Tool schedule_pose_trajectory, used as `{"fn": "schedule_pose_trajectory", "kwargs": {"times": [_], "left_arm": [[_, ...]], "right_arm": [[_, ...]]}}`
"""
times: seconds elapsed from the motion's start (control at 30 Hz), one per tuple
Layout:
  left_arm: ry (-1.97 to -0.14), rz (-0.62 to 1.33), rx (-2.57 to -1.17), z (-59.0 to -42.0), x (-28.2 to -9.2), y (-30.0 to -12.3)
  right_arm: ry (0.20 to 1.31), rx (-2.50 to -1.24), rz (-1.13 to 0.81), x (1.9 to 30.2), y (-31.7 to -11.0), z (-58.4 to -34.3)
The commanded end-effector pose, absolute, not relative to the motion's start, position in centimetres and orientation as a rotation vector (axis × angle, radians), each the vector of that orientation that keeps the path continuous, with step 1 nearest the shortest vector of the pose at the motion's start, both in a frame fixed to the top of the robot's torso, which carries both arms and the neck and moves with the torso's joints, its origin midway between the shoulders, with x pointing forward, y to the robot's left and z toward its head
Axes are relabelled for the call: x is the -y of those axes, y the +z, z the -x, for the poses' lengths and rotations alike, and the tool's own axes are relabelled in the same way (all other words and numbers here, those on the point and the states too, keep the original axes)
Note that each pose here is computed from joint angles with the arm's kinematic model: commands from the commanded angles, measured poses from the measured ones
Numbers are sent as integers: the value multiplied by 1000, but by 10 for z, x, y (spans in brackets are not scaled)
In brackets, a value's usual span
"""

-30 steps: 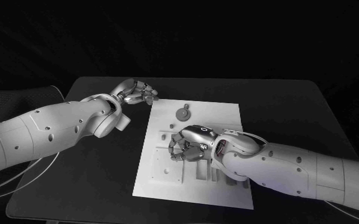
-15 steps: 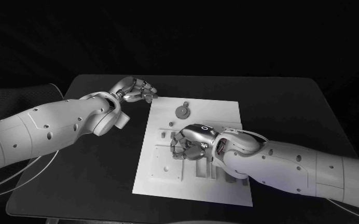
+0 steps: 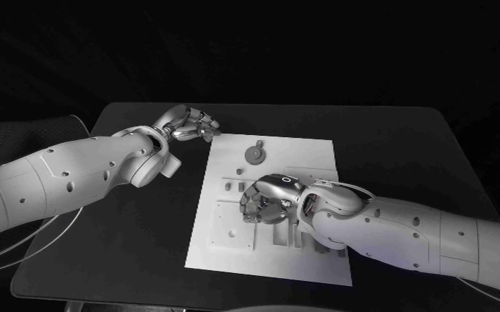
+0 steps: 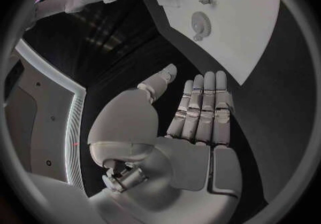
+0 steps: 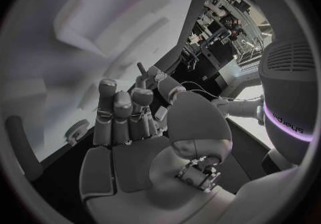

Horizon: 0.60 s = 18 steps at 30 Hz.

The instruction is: Assemble the parts on the task board

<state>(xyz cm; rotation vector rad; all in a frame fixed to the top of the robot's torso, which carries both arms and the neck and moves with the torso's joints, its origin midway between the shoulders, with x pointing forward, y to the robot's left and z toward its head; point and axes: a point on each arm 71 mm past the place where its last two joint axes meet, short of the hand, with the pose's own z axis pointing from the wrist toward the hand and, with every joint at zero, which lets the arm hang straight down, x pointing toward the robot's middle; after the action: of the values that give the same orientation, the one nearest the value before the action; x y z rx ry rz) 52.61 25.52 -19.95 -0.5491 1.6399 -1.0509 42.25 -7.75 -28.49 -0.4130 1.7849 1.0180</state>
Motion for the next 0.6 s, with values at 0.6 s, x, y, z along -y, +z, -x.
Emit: {"fn": "schedule_pose_trajectory", "kwargs": {"times": [0.6], "left_arm": [[-1057, 542, -1635, -526, -255, -198]], "right_arm": [[986, -1809, 441, 79, -290, -424]]}}
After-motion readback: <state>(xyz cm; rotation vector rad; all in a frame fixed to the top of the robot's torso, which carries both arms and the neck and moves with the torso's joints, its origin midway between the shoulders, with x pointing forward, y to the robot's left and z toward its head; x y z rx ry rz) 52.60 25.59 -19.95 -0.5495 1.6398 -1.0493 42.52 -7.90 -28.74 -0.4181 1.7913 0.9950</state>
